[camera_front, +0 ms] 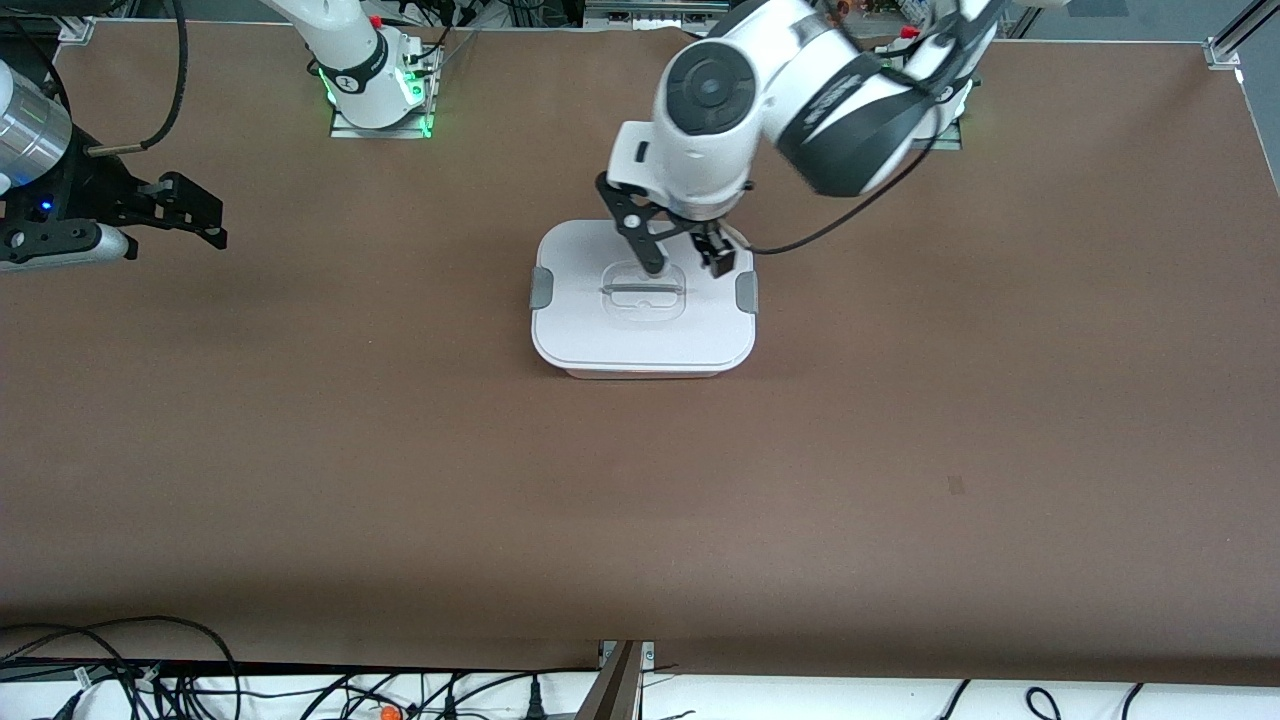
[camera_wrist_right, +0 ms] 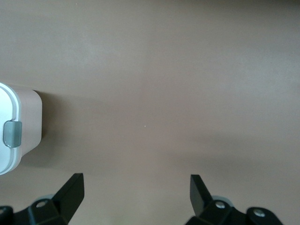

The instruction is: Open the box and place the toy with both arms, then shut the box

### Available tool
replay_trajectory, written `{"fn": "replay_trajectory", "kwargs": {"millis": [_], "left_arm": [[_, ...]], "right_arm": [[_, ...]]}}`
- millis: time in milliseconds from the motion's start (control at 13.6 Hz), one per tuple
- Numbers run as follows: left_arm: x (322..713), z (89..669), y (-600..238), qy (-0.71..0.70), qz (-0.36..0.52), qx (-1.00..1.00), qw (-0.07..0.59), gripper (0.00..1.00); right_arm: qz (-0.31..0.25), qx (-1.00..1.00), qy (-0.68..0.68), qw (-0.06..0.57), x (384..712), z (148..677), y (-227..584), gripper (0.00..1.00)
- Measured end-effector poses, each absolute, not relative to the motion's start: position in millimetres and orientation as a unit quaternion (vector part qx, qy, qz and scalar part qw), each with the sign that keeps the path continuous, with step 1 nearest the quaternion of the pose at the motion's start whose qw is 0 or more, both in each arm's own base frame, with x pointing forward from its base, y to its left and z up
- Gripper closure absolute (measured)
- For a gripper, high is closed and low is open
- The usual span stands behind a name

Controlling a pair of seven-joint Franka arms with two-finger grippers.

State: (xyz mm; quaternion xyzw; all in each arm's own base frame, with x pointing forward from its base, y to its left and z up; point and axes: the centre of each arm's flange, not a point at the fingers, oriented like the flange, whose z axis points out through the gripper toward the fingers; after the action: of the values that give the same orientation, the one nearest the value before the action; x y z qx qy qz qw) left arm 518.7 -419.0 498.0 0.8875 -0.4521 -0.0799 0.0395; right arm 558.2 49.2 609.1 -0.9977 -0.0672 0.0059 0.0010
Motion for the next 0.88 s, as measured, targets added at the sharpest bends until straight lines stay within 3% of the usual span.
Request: {"fn": "replay_trajectory", "kwargs": {"millis": [514, 881], "left_arm": [[602, 561, -240, -0.309, -0.048, 0.950, -0.006, 0.00], [621, 586, -162, -0.166, -0.023, 0.985, -0.026, 0.00]], "right_arm": [[0.005, -0.998, -0.068, 0.001, 559, 609, 50, 0.00], [0.005, -0.998, -0.069, 0.001, 559, 609, 51, 0.00]]}}
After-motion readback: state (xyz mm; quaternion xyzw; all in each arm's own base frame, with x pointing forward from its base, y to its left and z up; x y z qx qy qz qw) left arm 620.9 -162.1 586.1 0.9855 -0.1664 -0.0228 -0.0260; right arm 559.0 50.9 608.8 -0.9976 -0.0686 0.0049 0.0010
